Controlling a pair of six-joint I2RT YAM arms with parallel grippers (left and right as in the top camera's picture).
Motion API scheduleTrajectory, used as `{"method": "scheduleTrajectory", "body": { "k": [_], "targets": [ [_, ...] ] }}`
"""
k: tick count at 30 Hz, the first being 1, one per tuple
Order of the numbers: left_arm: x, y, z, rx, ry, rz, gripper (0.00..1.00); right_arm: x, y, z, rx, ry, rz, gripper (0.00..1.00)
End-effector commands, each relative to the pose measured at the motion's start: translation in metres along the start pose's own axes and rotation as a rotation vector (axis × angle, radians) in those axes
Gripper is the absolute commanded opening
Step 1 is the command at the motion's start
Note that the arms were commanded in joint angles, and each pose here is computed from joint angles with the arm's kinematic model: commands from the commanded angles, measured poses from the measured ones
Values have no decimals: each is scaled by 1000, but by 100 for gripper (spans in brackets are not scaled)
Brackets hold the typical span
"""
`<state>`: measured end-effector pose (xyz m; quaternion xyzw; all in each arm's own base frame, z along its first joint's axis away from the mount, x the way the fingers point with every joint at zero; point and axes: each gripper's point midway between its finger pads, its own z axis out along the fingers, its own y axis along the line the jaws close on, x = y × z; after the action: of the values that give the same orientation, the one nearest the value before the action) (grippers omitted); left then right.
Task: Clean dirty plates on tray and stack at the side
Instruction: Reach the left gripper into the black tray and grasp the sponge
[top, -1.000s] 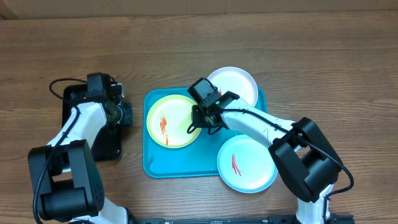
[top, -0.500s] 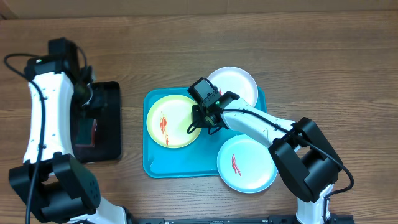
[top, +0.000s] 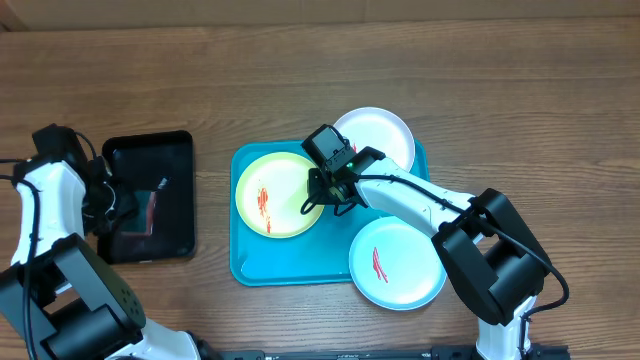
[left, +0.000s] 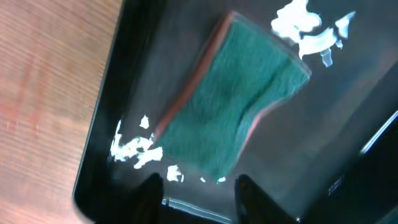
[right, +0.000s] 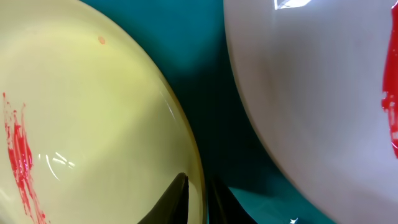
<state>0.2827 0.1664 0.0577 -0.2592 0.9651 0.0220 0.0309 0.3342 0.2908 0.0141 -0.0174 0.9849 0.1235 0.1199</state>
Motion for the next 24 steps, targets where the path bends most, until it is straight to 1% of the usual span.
{"method": "scheduleTrajectory", "body": {
  "k": [1, 4, 7, 11, 14, 18, 24],
  "targets": [
    [-8, -5, 3, -5, -40, 107, 44, 0, 0, 4, 2, 4, 1, 14],
    [-18, -7, 2, -34, -79, 184, 45, 0, 0, 4, 2, 4, 1, 14],
    [-31, -7, 0, -59, -130, 200, 48, 0, 0, 4, 2, 4, 1, 14],
    [-38, -11, -1, -55, -163, 211, 40, 0, 0, 4, 1, 2, 1, 14],
    [-35, -15, 3, -53, -147, 245, 37, -1, 0, 4, 0, 1, 1, 15],
    [-29, -21, 16, -50, -102, 268, 38, -1, 0, 4, 0, 1, 1, 14],
    [-13, -21, 48, -44, 17, 275, 40, -1, 0, 4, 0, 2, 0, 15]
  ]
}}
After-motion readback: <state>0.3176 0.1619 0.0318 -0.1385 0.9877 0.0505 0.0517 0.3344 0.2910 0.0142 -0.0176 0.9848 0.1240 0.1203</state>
